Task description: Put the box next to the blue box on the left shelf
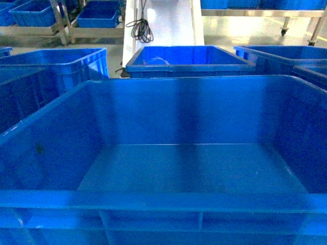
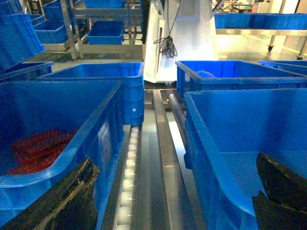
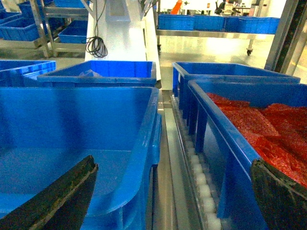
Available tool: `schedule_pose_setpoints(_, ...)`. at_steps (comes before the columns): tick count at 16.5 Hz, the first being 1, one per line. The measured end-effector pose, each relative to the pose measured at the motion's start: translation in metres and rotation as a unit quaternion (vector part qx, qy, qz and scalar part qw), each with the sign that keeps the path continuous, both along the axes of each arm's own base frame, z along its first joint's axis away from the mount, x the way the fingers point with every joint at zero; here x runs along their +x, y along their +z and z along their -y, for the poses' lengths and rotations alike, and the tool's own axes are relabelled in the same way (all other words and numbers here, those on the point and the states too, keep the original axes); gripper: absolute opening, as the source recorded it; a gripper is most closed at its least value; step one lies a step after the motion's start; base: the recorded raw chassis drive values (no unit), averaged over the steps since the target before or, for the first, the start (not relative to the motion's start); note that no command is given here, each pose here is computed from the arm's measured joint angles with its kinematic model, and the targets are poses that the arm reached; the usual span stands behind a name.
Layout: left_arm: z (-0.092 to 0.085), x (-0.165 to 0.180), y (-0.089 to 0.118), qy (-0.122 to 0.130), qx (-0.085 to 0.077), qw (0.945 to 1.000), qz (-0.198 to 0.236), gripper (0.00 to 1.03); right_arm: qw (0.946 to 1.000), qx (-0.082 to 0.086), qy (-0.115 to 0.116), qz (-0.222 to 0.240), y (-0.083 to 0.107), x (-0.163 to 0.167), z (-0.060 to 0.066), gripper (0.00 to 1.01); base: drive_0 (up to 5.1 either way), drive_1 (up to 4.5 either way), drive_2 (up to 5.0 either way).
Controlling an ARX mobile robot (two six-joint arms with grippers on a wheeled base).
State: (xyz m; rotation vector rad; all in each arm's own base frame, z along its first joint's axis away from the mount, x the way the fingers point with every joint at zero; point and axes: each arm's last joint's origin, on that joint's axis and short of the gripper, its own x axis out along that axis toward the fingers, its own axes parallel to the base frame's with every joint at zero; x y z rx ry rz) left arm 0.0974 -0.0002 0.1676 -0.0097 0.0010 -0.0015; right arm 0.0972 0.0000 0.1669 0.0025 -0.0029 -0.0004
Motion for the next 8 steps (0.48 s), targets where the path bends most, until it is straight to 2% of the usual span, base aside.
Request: schedule_pose_setpoints(8,0.0000,0.0000,0.0000,0.000,0.000,1.0000,0.000,0.98,1.0000,0.000,0.000,0.000,0.0000,0.0000,0.0000,0.98,0.0,0.00,0.0)
